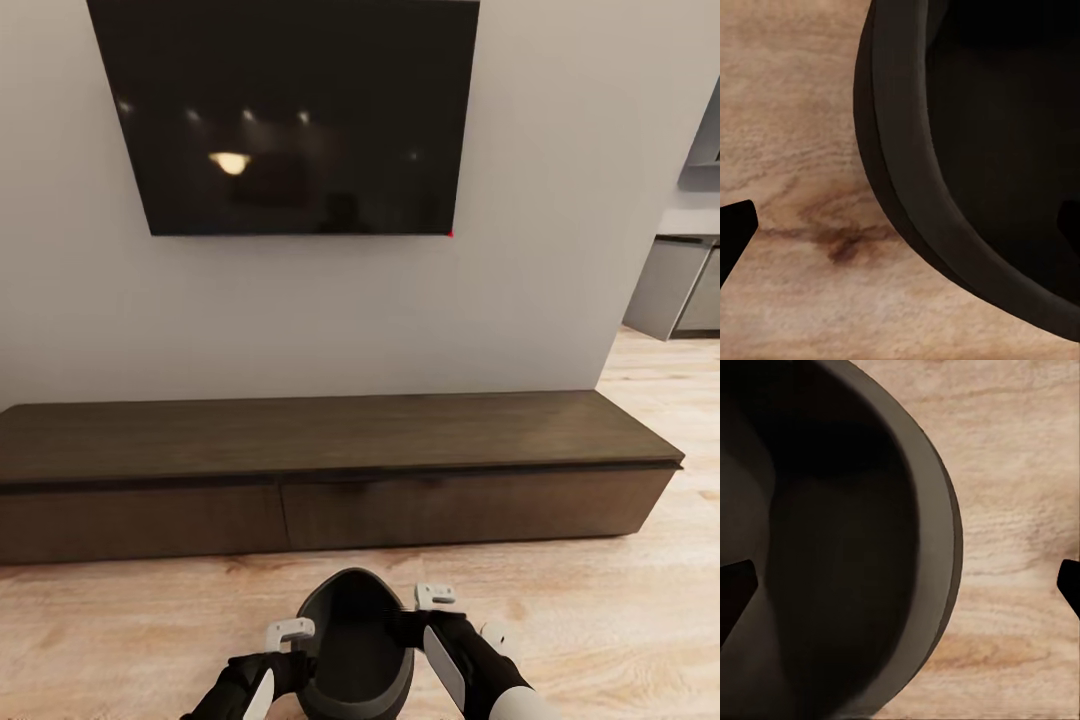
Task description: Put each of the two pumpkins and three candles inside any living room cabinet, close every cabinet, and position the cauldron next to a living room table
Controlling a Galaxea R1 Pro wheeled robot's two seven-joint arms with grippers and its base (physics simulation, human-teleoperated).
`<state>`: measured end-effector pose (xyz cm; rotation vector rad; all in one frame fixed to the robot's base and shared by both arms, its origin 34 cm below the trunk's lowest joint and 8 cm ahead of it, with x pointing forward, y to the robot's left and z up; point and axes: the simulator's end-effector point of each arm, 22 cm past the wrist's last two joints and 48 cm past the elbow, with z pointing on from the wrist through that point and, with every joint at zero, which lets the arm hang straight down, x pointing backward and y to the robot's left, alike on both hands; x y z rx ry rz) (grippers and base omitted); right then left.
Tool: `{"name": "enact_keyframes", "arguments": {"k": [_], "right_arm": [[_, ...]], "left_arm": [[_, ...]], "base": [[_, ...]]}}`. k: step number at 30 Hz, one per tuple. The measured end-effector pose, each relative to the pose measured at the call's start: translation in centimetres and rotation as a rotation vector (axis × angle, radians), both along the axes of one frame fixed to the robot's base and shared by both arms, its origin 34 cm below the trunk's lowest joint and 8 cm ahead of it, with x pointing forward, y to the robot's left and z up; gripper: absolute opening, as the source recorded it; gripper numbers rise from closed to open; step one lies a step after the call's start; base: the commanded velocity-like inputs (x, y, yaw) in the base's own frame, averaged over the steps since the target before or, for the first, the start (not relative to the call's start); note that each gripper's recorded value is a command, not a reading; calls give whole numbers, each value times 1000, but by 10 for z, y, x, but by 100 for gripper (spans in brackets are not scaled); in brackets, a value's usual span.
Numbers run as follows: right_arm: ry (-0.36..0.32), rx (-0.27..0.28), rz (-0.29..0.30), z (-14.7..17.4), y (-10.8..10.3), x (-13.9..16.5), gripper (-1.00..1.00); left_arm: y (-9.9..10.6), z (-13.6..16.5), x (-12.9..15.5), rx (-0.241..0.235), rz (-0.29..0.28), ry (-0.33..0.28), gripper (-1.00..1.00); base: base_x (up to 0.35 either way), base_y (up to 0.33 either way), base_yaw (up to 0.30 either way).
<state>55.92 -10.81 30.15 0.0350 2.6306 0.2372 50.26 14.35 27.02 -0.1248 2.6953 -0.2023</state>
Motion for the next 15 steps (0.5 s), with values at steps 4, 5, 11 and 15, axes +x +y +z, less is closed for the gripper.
{"name": "enact_keyframes", "arguments": {"k": [4,5,11,15], "right_arm": [[27,-4,6,-12,0,-8,100],[32,-4,7,-15,0,-9,100],[68,-9,9,-28,-1,-17,100],[84,-11,8,-36,-1,-21,100]], "left_arm": [[0,-8,-1,1,0,-2,100],[1,-10,-2,2,1,-3,100],[3,-14,2,6,9,-7,100],[5,-16,6,7,15,-13,100]], "base": [[0,0,0],[0,0,0],[0,0,0],[0,0,0]]}}
